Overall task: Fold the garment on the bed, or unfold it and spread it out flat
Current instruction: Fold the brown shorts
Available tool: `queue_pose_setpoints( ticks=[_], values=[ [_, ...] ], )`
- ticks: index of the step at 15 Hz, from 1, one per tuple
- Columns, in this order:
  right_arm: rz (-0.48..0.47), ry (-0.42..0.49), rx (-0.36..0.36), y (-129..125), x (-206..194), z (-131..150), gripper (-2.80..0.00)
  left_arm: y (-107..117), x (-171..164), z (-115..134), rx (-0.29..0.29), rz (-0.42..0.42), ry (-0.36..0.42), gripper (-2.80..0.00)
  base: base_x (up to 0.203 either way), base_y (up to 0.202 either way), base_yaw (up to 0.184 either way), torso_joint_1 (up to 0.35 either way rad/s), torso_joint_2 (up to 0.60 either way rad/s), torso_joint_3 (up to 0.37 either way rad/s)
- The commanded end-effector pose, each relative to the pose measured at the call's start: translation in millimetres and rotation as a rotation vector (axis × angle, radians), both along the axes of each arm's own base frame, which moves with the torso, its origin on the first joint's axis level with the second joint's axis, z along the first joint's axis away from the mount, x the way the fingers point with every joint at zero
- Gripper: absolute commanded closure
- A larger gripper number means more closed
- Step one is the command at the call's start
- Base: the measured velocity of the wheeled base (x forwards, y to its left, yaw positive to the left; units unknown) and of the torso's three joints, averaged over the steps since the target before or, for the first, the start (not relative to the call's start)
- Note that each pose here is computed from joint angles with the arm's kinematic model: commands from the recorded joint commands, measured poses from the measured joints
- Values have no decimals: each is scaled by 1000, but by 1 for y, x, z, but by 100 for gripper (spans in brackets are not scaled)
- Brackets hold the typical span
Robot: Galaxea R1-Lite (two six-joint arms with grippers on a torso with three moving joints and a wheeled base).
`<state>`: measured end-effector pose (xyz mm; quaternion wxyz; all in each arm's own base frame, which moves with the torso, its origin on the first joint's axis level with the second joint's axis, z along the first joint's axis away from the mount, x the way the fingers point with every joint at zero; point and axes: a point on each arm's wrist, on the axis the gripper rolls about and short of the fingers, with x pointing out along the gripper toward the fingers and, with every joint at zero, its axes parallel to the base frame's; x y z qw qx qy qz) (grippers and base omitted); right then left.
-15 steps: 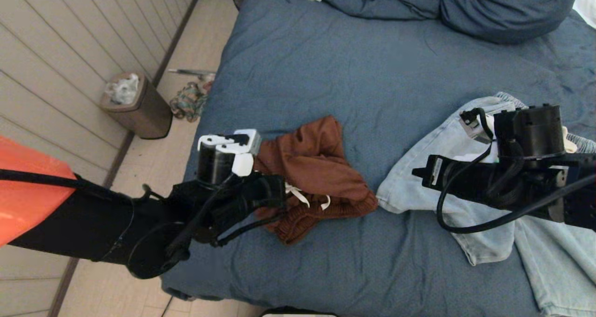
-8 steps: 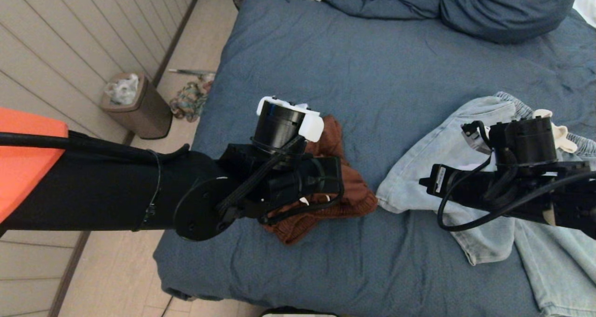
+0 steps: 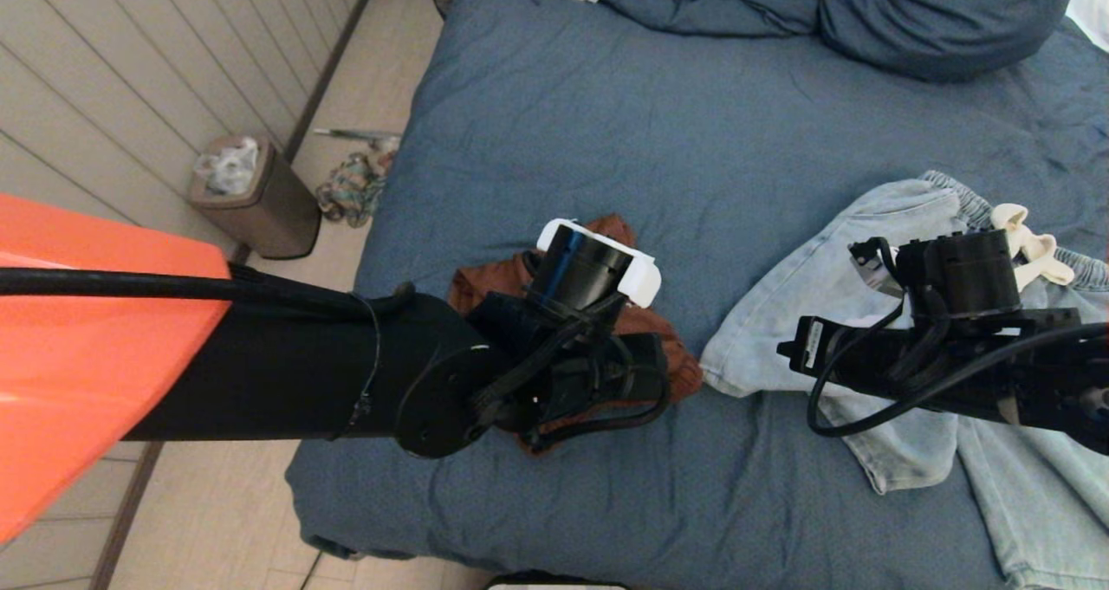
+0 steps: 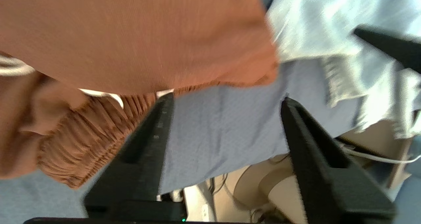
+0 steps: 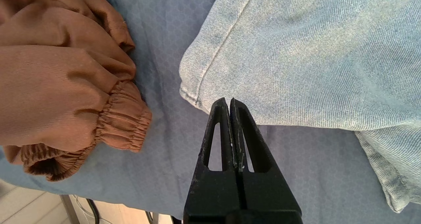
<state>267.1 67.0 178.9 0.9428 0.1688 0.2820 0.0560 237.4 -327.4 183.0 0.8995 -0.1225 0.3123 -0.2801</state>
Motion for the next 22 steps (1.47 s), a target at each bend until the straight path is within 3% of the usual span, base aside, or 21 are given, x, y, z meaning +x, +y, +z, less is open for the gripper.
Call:
queue_pose_setpoints(
  ticks=[1,6,10,14,16,17,22],
  values=[
    [-1,5,1,0,1,-1,0,-9,4,-19,32,3,29,-280,0,0,0,0,0,0],
    [0,25,-5,1,4,-7,0,-11,6,-23,20,34,60,-280,0,0,0,0,0,0],
    [-1,36,-4,2,6,-10,0,1,41,-12,-26,119,27,-280,0,0,0,0,0,0],
    [1,44,-6,2,7,-13,0,9,71,-30,-7,182,41,-280,0,0,0,0,0,0],
    [2,54,-8,3,9,-16,0,13,77,-26,-18,200,33,-280,0,0,0,0,0,0],
    [2,59,-9,3,10,-17,0,14,77,-22,-24,202,29,0,0,0,0,0,0,0],
    [7,62,-9,3,11,-20,0,25,71,0,-53,220,-5,0,0,0,0,0,0,0]
  ],
)
